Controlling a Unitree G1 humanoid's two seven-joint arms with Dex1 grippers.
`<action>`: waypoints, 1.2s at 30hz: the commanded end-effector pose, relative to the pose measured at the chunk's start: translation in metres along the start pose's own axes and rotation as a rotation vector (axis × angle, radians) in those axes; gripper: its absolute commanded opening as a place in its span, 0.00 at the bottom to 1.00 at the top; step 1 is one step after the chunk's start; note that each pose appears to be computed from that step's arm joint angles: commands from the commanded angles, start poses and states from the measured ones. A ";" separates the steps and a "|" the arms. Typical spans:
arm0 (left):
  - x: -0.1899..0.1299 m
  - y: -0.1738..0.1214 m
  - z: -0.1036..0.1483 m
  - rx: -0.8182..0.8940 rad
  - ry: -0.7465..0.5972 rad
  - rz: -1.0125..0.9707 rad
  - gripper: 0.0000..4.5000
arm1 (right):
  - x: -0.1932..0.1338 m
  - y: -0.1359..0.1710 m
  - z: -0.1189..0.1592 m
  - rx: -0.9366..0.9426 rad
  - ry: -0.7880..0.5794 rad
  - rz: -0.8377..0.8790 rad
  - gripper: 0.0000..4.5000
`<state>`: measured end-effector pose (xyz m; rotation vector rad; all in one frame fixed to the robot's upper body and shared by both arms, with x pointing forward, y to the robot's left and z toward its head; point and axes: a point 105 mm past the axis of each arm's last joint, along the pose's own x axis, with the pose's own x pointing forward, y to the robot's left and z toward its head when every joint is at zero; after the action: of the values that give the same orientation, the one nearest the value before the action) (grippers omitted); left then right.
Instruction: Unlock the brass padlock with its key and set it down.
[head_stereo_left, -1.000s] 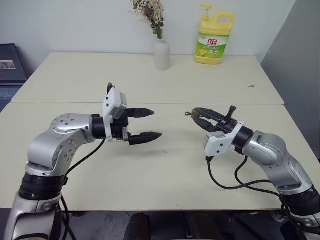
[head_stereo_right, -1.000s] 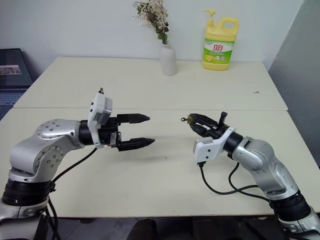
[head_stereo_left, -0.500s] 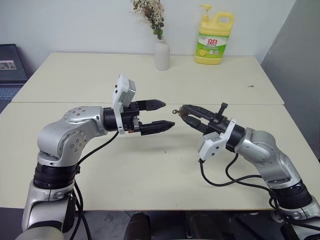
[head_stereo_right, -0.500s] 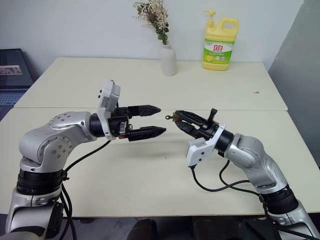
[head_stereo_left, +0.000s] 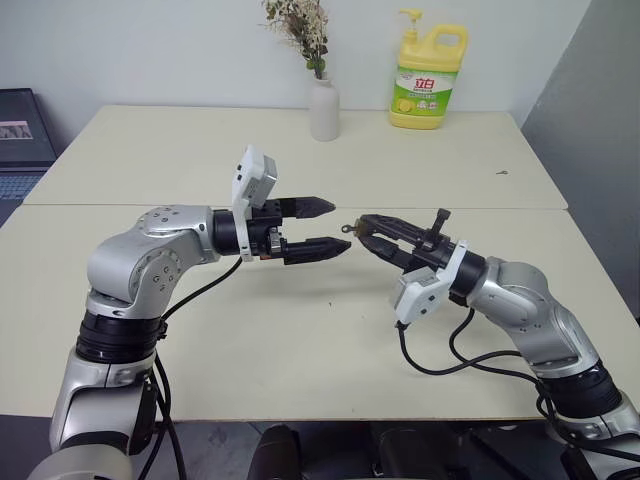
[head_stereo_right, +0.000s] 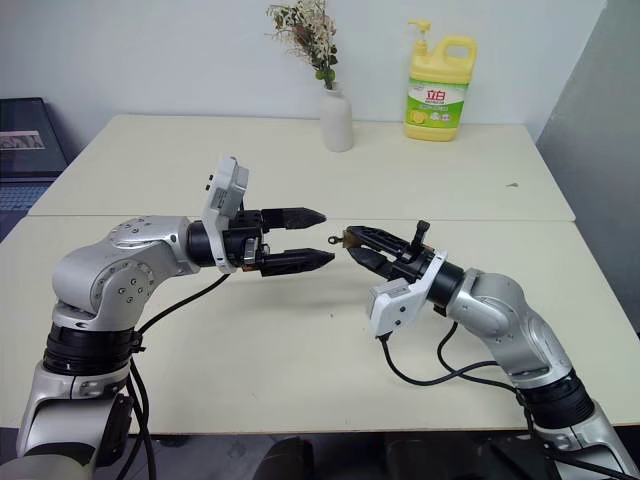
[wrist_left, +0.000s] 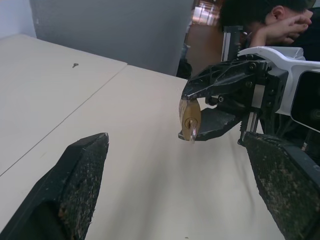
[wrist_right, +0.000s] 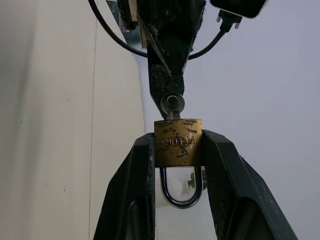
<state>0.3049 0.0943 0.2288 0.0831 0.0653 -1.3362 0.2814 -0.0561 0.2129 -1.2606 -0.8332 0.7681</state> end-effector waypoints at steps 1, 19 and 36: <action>0.003 -0.003 0.009 0.053 -0.014 -0.025 0.87 | 0.001 -0.008 0.007 -0.016 -0.033 -0.025 0.21; 0.013 -0.005 0.005 0.067 -0.004 -0.056 0.00 | 0.003 -0.009 0.009 -0.019 -0.045 -0.016 0.21; 0.010 -0.016 0.002 0.339 0.044 -0.110 0.00 | 0.003 -0.003 0.009 0.050 -0.040 0.024 0.21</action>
<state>0.3020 0.0865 0.2202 0.3255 -0.0474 -1.3944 0.2814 -0.0530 0.2062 -1.2280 -0.7802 0.8402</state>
